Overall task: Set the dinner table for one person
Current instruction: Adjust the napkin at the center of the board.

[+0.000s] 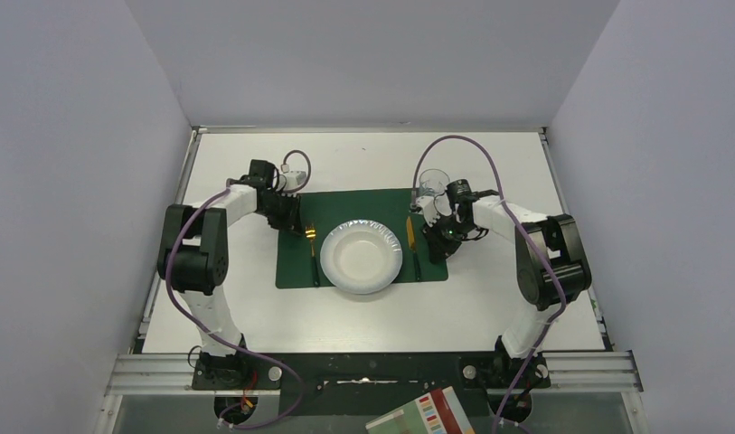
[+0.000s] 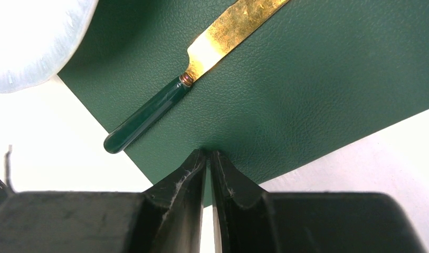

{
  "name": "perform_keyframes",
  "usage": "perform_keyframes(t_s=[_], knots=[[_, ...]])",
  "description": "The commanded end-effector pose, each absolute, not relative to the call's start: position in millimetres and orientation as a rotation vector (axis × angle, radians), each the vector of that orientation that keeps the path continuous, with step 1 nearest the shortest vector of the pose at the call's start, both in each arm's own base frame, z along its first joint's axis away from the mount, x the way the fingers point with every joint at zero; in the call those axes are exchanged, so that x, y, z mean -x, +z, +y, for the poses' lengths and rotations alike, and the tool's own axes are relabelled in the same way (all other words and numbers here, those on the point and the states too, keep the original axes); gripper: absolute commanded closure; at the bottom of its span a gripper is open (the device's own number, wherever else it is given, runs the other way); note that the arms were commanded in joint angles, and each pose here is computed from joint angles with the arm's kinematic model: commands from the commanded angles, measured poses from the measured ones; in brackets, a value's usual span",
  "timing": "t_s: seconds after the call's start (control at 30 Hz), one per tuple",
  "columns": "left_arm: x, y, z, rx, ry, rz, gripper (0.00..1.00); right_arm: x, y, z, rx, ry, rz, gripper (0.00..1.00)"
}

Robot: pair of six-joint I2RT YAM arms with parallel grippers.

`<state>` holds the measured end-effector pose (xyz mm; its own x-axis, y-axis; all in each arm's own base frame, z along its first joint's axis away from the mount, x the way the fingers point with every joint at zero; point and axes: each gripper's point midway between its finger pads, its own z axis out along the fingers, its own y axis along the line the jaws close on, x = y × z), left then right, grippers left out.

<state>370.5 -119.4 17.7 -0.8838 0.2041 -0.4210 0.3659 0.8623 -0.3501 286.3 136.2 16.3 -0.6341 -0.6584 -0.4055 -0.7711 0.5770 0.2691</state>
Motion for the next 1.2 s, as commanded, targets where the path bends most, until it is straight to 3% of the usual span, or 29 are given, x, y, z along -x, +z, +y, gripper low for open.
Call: perform_keyframes(t_s=[0.0,0.13,0.37,0.7,1.17], knots=[[-373.0,32.7,-122.5,-0.422,-0.643,2.68,0.89,-311.5,13.5,118.5,1.216,0.425,2.541,0.87],[-378.4,34.6,-120.8,-0.419,-0.624,2.673,0.89,-310.7,16.7,119.0,1.223,0.431,2.539,1.0],[-386.5,35.5,-117.9,-0.403,-0.601,2.661,0.88,-299.2,11.3,118.4,1.227,0.455,2.555,1.0],[-431.6,92.7,-104.4,-0.29,-0.513,2.466,0.82,-279.1,6.3,128.0,1.223,0.545,2.584,1.0],[-442.8,99.7,-95.9,-0.217,-0.518,2.431,0.83,-259.9,8.7,136.0,1.249,0.589,2.595,1.0]])
